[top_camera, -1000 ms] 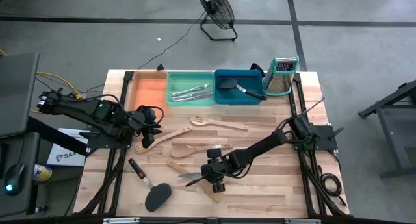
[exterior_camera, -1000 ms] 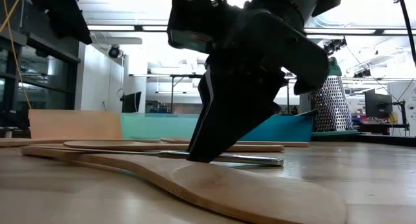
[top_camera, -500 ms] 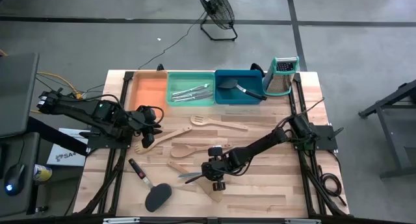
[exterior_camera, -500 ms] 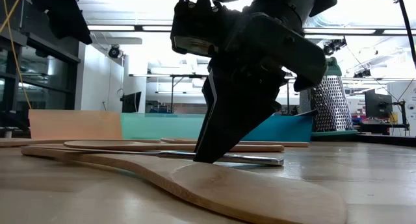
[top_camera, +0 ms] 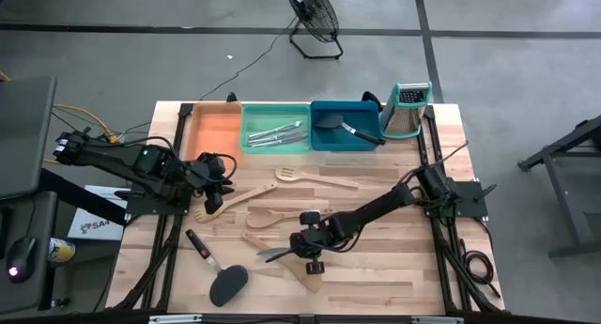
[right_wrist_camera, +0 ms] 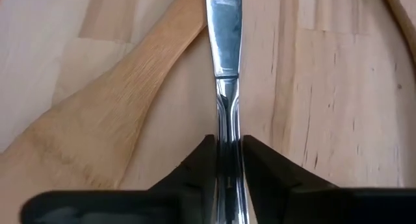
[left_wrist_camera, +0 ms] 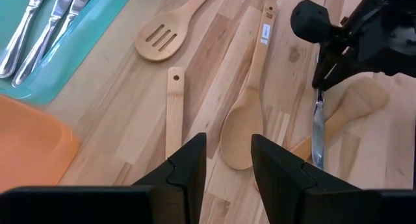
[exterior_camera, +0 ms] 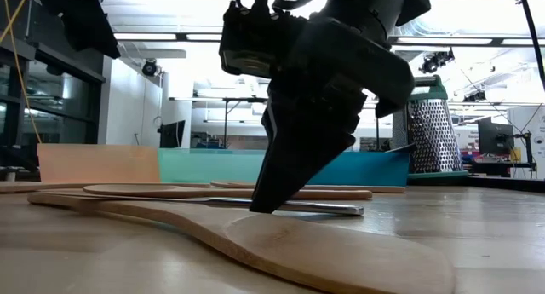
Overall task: Pick & Place Kitchen Items
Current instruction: Put the silver table knife into the green bin
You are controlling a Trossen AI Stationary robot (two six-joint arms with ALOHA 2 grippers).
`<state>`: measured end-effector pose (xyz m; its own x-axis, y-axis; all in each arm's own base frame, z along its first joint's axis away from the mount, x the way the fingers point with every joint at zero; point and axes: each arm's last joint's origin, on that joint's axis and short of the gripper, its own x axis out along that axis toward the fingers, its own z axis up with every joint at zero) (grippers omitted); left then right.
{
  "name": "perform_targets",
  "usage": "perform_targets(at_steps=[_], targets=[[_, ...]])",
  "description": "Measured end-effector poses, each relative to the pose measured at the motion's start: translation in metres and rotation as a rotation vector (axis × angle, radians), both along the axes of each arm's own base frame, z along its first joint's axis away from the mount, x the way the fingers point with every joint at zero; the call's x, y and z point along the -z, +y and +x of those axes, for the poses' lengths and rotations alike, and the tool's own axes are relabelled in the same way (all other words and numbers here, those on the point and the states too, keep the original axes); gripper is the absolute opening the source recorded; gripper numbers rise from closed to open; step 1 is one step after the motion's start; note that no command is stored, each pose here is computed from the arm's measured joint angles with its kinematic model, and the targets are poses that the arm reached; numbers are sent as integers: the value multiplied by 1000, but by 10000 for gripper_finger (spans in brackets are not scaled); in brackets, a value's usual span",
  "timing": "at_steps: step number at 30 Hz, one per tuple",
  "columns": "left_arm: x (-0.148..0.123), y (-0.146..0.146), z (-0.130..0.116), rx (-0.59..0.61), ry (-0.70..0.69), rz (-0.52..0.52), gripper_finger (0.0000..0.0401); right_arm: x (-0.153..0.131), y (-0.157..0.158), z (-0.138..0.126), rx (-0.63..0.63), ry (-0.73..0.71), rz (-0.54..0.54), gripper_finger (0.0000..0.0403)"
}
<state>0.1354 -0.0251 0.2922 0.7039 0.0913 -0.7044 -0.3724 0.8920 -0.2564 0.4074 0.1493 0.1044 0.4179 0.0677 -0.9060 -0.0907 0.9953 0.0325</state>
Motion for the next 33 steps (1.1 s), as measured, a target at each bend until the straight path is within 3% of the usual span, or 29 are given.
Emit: perform_targets(at_steps=[4,14,33], targets=[[1,0,-1,0,17,4,119,0,1,0,0,-2,18,35],[1,0,-1,-1,18,4,119,-13,2,2,71,-36,125,35],[1,0,-1,-1,13,3,119,-53,-4,0,156,-135,138,35]])
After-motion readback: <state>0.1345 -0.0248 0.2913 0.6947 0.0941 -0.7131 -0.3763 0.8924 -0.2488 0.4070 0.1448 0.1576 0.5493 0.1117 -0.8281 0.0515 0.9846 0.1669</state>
